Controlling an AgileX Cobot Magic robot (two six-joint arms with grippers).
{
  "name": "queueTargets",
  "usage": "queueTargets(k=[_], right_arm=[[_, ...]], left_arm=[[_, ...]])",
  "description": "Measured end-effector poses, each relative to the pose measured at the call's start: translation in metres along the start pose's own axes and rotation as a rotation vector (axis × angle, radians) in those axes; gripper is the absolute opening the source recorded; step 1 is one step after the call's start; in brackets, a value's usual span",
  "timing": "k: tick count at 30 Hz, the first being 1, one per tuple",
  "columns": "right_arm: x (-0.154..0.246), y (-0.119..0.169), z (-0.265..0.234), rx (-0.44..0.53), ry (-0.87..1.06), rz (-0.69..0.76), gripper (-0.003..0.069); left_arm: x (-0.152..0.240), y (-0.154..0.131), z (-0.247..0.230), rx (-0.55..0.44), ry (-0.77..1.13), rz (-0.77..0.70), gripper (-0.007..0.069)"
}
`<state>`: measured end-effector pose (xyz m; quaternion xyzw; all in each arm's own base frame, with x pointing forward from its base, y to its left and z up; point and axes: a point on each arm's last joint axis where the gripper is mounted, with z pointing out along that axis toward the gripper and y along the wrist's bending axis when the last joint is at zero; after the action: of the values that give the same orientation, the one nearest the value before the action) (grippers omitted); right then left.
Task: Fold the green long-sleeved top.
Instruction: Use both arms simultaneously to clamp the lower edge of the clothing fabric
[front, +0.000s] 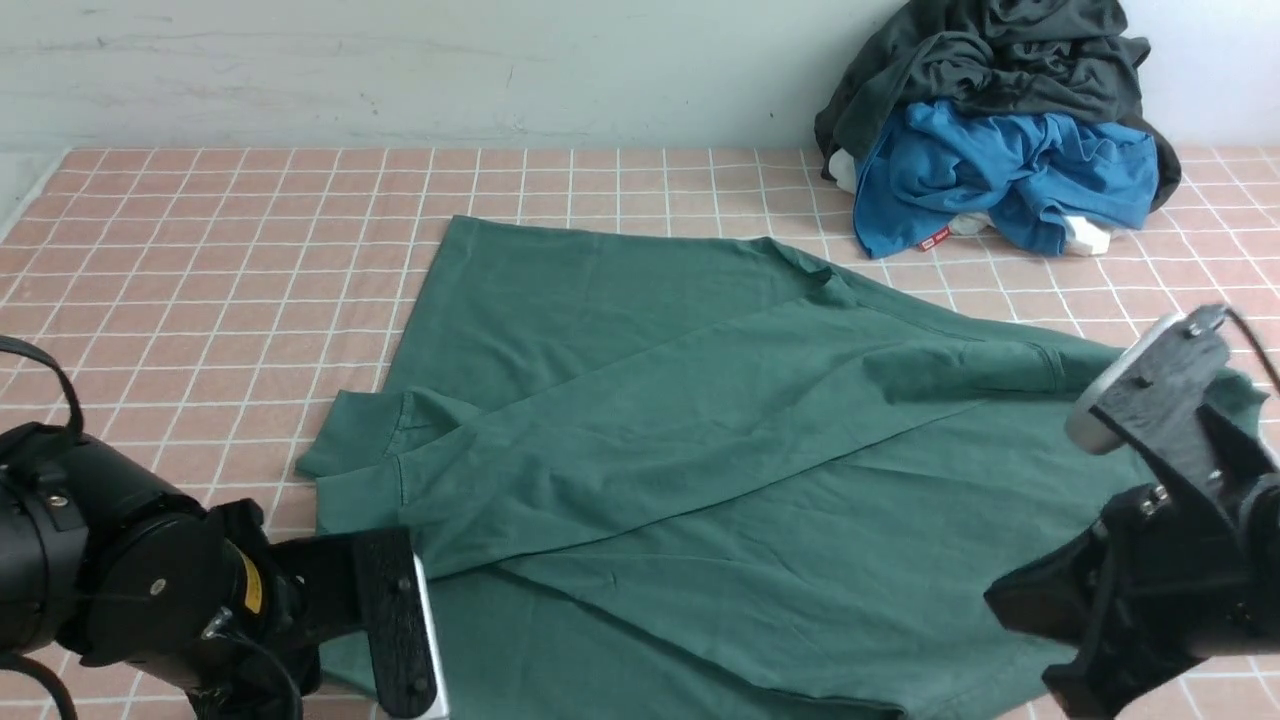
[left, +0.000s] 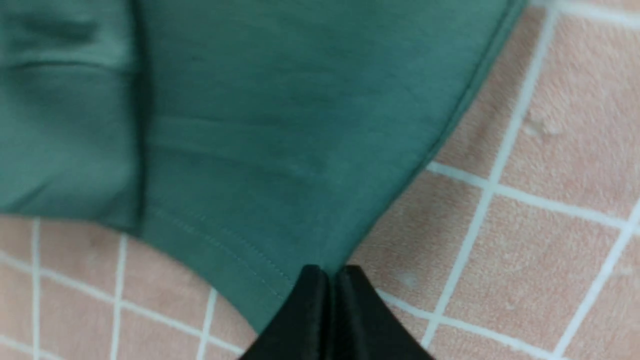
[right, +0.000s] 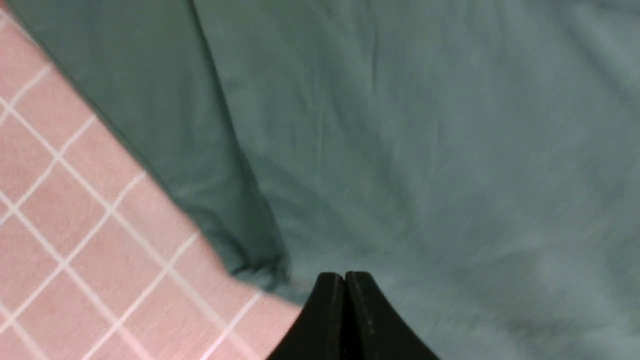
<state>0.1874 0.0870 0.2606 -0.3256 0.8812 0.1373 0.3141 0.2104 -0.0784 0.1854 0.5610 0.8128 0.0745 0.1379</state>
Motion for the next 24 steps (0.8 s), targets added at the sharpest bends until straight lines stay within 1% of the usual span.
queueTargets(k=[1, 2, 3, 4, 5, 6, 8, 9, 12, 13, 15, 16, 17, 18, 19, 20, 24], right_arm=[[-0.003, 0.0, -0.009, 0.04, -0.055, -0.053, -0.0014], [-0.004, 0.0, -0.012, 0.053, -0.072, -0.069, -0.0014], [-0.007, -0.001, -0.022, 0.11, -0.122, -0.148, -0.0014], [-0.007, -0.003, -0.025, 0.149, -0.128, -0.216, -0.0014], [-0.007, -0.004, -0.026, 0.164, -0.127, -0.247, -0.0012], [-0.007, -0.006, -0.027, 0.196, -0.11, -0.318, -0.0003], [-0.005, -0.01, -0.024, 0.22, -0.073, -0.376, 0.0019], [-0.003, -0.014, -0.018, 0.231, -0.026, -0.409, 0.0064], [0.001, -0.022, 0.001, 0.223, 0.074, -0.411, 0.017], [0.005, -0.027, 0.012, 0.217, 0.133, -0.415, 0.0225], [0.012, -0.034, 0.029, 0.204, 0.237, -0.431, 0.0312], [0.015, -0.038, 0.037, 0.199, 0.282, -0.441, 0.0334], [0.02, -0.042, 0.048, 0.192, 0.345, -0.458, 0.0372], [0.024, -0.046, 0.057, 0.188, 0.391, -0.474, 0.0394], [0.025, -0.047, 0.059, 0.188, 0.4, -0.477, 0.0398], [0.031, -0.052, 0.07, 0.183, 0.464, -0.504, 0.0415], [0.041, -0.06, 0.088, 0.191, 0.545, -0.524, 0.0421]], left_arm=[[0.0, 0.0, -0.004, -0.012, -0.011, -0.067, -0.0001], [0.0, 0.0, -0.004, -0.013, -0.013, -0.089, -0.0001], [0.0, 0.0, -0.008, -0.022, -0.023, -0.165, -0.0001], [0.001, 0.001, -0.009, -0.024, -0.027, -0.197, -0.0001], [0.001, 0.001, -0.009, -0.024, -0.028, -0.217, -0.0001], [0.001, 0.001, -0.009, -0.025, -0.03, -0.255, -0.0001], [0.001, 0.001, -0.009, -0.025, -0.03, -0.28, -0.0001], [0.0, 0.001, -0.009, -0.026, -0.032, -0.3, -0.0001], [-0.001, 0.002, -0.01, -0.032, -0.043, -0.322, -0.0001], [-0.001, 0.002, -0.01, -0.033, -0.045, -0.331, -0.0001], [-0.002, 0.004, -0.011, -0.037, -0.051, -0.362, -0.0002], [-0.003, 0.004, -0.012, -0.037, -0.052, -0.376, -0.0003], [-0.004, 0.005, -0.013, -0.039, -0.054, -0.396, -0.0003], [-0.004, 0.006, -0.014, -0.04, -0.057, -0.412, -0.0003], [-0.004, 0.007, -0.014, -0.041, -0.057, -0.416, -0.0003], [-0.005, 0.007, -0.015, -0.041, -0.057, -0.432, -0.0003], [-0.003, 0.008, -0.015, -0.047, -0.036, -0.437, -0.0003]])
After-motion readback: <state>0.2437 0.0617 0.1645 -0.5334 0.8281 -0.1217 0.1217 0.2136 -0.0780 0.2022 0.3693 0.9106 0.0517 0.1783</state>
